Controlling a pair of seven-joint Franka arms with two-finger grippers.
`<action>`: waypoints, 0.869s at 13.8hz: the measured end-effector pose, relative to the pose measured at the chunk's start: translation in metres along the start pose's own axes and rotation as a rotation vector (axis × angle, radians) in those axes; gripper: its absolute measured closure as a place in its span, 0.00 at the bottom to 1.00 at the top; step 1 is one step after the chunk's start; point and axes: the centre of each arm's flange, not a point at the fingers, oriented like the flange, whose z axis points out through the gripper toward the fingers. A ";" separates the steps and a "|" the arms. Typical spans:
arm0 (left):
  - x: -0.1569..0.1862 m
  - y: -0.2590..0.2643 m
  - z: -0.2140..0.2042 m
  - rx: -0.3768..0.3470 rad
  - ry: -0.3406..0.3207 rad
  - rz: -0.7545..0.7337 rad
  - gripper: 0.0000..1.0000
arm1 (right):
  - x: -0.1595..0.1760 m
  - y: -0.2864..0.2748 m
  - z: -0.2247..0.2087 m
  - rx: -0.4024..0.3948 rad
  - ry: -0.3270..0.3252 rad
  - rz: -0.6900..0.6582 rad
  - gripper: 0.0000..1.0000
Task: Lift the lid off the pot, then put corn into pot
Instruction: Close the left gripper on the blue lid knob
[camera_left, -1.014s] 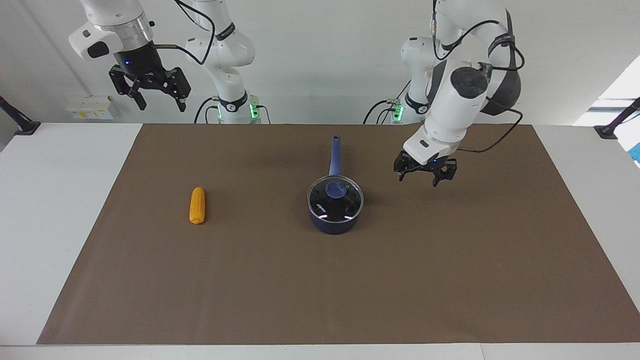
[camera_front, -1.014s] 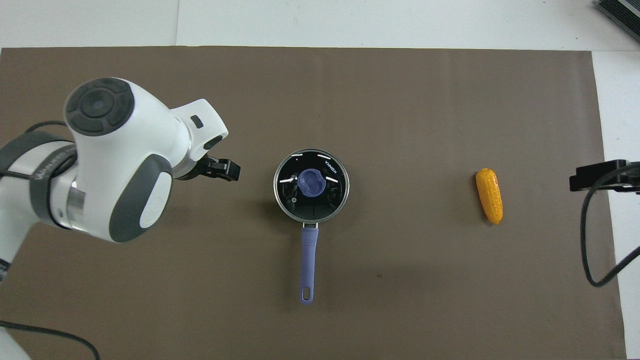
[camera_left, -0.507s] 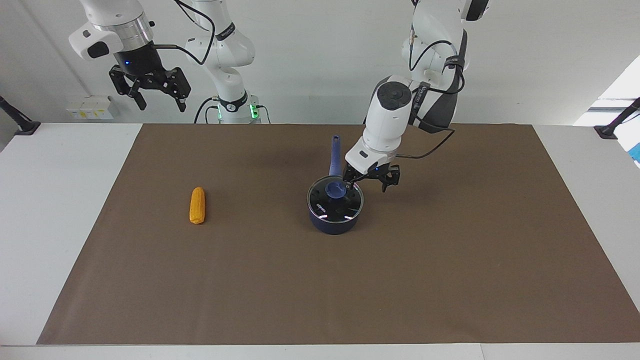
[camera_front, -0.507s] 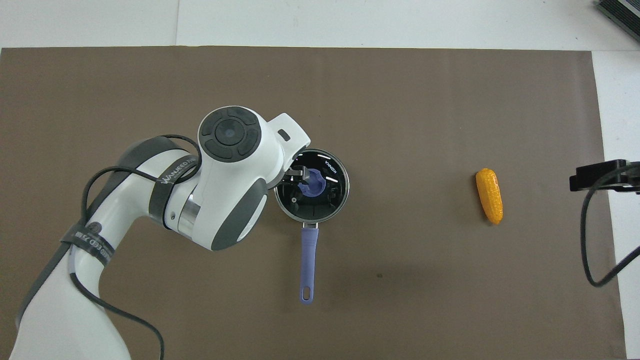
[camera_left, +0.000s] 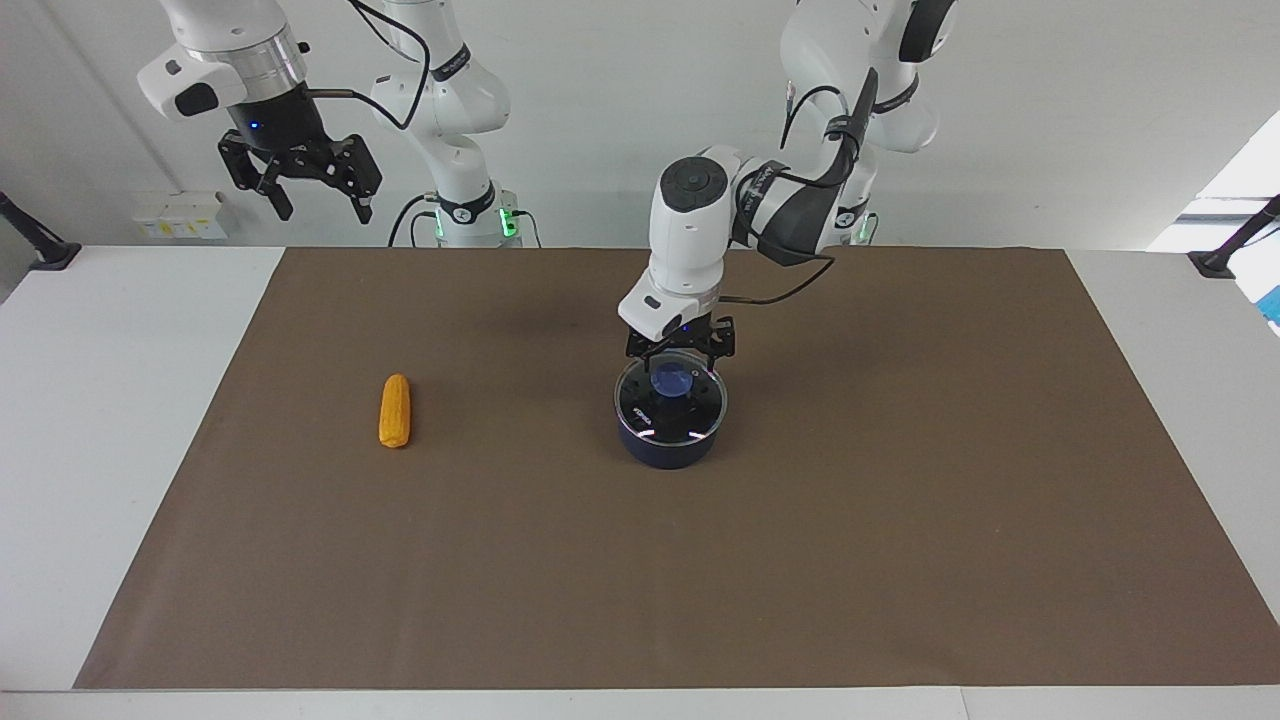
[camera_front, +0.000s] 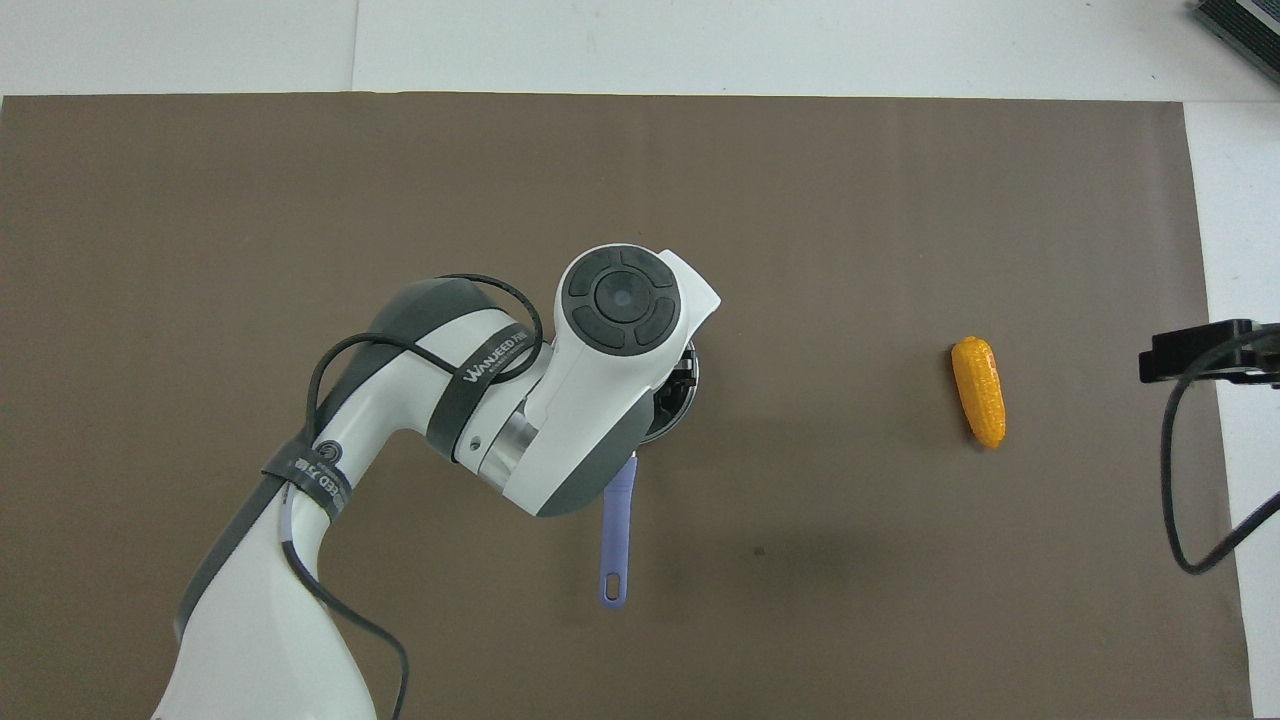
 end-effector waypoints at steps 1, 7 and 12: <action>0.000 0.005 0.005 0.004 -0.002 0.000 0.00 | 0.000 0.000 0.000 0.000 0.000 0.000 0.00; 0.010 0.003 0.007 -0.012 0.029 -0.027 0.00 | 0.000 0.000 0.000 0.000 0.000 0.000 0.00; 0.016 -0.003 0.013 -0.009 0.028 -0.044 0.00 | 0.000 0.000 0.000 0.000 0.000 -0.001 0.00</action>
